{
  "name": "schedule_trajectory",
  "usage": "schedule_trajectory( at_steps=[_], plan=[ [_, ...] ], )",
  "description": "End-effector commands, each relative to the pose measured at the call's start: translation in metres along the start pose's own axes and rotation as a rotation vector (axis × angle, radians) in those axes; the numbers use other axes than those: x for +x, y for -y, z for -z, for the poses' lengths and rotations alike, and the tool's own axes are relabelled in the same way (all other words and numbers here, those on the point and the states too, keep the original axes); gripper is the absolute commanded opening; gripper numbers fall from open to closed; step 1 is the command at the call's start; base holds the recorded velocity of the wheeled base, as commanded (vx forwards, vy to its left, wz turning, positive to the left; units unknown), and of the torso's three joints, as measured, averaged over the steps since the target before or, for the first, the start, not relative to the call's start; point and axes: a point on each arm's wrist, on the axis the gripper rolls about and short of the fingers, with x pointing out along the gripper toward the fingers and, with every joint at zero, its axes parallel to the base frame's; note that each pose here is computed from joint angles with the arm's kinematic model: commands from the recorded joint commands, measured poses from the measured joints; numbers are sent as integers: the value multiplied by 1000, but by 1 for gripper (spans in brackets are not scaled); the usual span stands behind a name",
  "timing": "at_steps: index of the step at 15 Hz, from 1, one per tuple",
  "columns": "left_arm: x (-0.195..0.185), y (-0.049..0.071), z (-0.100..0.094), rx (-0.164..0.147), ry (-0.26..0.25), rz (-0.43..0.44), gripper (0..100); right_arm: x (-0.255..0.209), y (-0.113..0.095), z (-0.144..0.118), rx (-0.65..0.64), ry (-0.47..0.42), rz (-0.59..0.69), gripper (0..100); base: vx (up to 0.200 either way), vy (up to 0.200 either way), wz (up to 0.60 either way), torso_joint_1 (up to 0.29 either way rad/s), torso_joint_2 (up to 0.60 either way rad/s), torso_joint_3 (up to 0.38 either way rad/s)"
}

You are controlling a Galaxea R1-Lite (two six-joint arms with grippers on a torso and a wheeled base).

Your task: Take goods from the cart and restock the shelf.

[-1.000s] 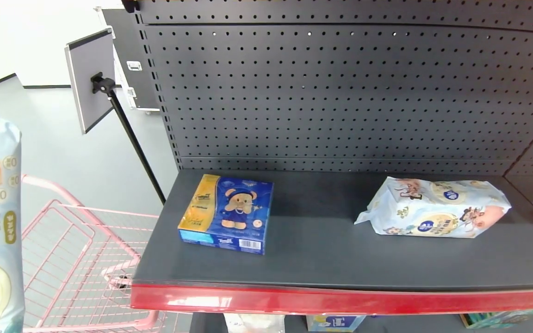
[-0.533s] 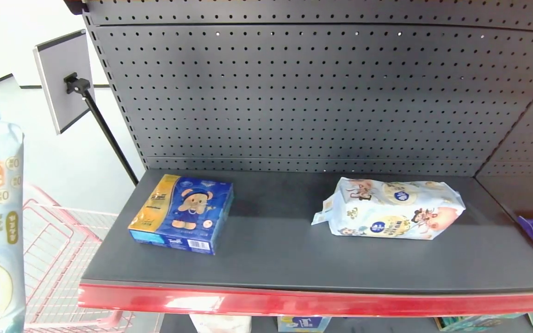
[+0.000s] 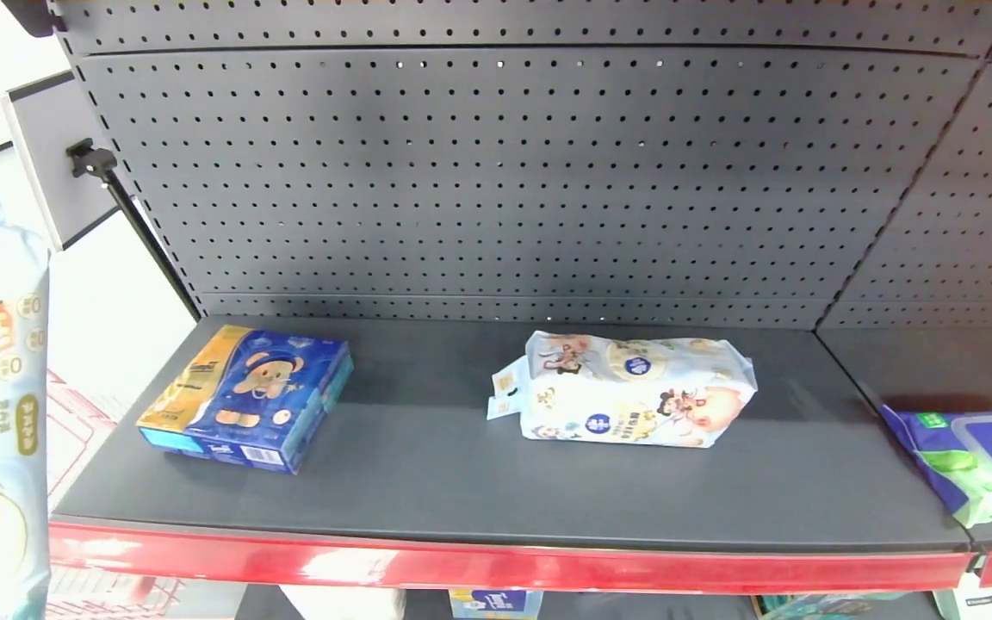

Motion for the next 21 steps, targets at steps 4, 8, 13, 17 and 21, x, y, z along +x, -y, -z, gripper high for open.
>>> schedule_trajectory(
  at_steps=[4,8,13,17,21],
  plan=[
    [1,0,0,1,-3,2,0,0,0,0,1,0,0,100,0,-200,0,2,2,1],
    [2,0,1,20,-11,7,0,1,0,0,-2,-8,-2,100,0,-100,0,1,2,2],
    [12,-3,0,33,-54,36,0,82,-8,-154,4,-148,-235,100,0,0,0,0,0,0],
    [22,-6,-7,28,-86,34,0,161,-46,-137,-101,-339,-570,100,0,0,0,0,0,0],
    [36,-10,-11,10,-137,31,0,239,-77,-116,-139,-396,-963,100,0,0,0,0,0,0]
  ],
)
